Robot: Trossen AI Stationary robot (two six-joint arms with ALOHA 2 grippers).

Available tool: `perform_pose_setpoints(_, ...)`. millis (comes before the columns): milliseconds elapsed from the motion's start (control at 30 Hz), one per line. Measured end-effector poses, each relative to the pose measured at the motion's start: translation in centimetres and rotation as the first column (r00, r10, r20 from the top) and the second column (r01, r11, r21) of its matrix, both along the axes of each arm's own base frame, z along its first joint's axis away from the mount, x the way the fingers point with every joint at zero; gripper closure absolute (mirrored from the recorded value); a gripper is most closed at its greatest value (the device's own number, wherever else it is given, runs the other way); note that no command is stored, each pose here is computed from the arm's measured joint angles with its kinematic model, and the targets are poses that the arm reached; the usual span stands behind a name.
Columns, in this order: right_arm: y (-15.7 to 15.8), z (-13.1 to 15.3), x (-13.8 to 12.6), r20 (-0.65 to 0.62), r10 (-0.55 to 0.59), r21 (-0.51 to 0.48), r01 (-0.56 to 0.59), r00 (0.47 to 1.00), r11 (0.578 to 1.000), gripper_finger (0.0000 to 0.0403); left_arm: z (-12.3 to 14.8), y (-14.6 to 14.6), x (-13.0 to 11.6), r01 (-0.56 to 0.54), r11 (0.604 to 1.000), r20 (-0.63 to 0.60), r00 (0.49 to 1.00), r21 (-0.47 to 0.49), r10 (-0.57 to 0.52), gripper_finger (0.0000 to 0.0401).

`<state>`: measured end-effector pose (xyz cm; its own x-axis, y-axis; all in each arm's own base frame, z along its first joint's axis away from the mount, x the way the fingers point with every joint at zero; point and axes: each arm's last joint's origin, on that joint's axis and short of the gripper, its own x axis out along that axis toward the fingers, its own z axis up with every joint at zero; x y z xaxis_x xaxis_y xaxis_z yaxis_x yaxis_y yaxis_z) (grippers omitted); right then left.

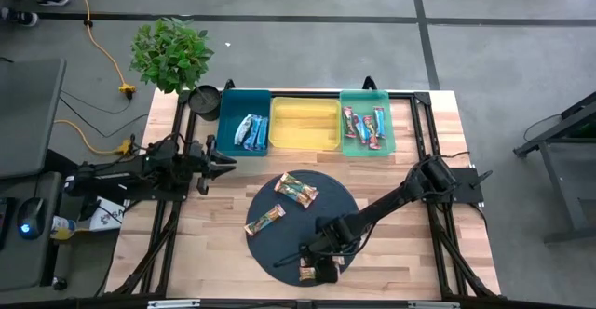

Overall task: Pick and place Granola Bars by type
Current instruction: Put the yellow granola bar into the yellow bin

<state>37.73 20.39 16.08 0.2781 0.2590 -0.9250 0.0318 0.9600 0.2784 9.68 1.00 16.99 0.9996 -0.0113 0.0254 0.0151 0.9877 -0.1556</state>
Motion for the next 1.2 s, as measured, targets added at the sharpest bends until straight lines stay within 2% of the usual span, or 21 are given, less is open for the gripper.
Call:
perform_pose_setpoints(500, 0.3, -0.9, 0.3, 0.061, 0.060, -0.099, -0.054, 0.996, 0.994, 0.0150, 0.0, 0.0, 0.0, -0.016, 1.000, -0.003, 1.000, -0.002, 0.016, 0.0319)
perform_pose_setpoints(700, 0.9, -1.9, 0.4, 0.055, 0.095, -0.092, -0.090, 0.994, 0.992, 0.0150, 0.0, 0.0, 0.0, -0.017, 1.000, -0.003, 1.000, -0.002, 0.017, 0.0319)
perform_pose_setpoints(867, 1.5, -2.3, 0.1, 0.071, 0.105, -0.151, -0.094, 0.992, 0.984, 0.0152, 0.0, 0.0, 0.0, -0.017, 1.000, -0.003, 1.000, -0.002, 0.017, 0.0319)
perform_pose_setpoints(1033, 1.6, -2.5, 0.0, 0.085, 0.100, -0.193, -0.082, 0.991, 0.978, 0.0174, 0.0, 0.0, 0.0, -0.017, 1.000, -0.003, 1.000, -0.002, 0.017, 0.0319)
perform_pose_setpoints(1200, 1.5, -2.5, 0.0, 0.081, 0.109, -0.199, -0.091, 0.991, 0.976, 0.0214, 0.0, 0.0, 0.0, -0.017, 1.000, -0.003, 1.000, -0.002, 0.017, 0.0319)
